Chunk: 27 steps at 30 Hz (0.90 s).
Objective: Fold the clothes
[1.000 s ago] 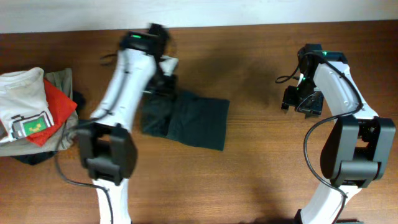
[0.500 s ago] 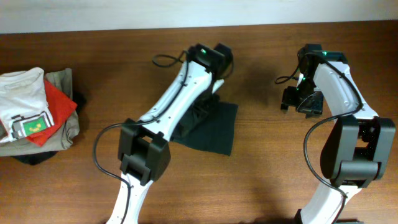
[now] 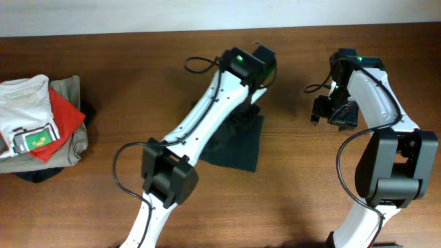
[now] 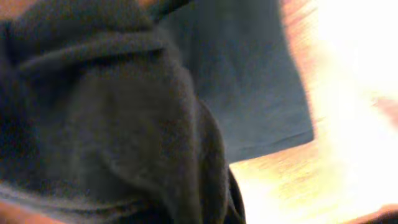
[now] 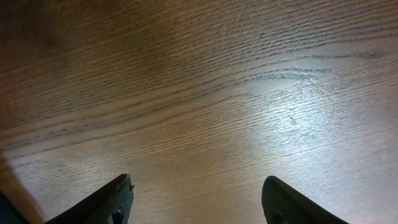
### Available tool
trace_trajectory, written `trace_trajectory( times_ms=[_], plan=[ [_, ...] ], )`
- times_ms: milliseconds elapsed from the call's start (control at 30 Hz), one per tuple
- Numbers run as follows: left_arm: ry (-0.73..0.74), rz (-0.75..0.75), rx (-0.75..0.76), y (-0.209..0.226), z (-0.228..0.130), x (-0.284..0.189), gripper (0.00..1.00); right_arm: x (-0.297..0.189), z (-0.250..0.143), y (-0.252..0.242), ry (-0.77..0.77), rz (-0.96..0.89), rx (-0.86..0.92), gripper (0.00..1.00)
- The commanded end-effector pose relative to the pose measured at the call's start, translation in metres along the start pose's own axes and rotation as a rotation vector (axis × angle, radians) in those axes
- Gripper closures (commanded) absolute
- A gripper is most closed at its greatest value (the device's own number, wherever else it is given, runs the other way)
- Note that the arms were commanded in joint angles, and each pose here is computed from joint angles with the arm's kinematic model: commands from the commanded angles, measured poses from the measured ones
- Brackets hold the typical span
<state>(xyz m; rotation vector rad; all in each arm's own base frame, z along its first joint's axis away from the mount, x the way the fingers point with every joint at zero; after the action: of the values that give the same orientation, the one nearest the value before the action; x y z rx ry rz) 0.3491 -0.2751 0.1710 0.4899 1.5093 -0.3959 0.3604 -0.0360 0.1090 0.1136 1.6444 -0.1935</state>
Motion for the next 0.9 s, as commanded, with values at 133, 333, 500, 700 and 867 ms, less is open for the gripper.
trace_trajectory(
  times_ms=[133,333,500,700,867],
  plan=[
    [0.006,-0.143,0.062,-0.036,-0.002,-0.004,0.38,-0.001,0.002,-0.001,-0.004,-0.011,0.002,0.23],
    [-0.205,-0.184,-0.23,0.092,0.025,-0.038,0.37,-0.022,-0.009,0.088,-0.044,0.572,-0.401,0.23],
    [-0.278,-0.393,-0.179,0.139,0.055,0.008,0.37,-0.034,-0.039,0.184,-0.064,0.684,-0.663,0.3],
    [-0.053,-0.507,-0.156,0.124,0.05,0.108,0.37,-0.029,-0.077,0.255,-0.056,0.682,-0.795,0.33],
    [0.03,-0.403,-0.165,0.135,0.038,0.125,0.38,0.041,-0.112,0.223,0.111,0.546,-0.749,0.42]
  ],
)
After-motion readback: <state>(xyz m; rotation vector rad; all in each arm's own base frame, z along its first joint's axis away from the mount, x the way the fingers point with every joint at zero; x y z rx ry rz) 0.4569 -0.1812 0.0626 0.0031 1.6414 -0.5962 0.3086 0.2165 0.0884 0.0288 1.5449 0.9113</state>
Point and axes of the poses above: each gripper's point midway between its finger pads, its own x axis out along the fingers, its own y axis along the line the jaws close on, z = x × y, the point moved 4 cm from there along -x, back along the fingers, and after that the axes turned 7 degrees about -x, right-handed, at the moved point
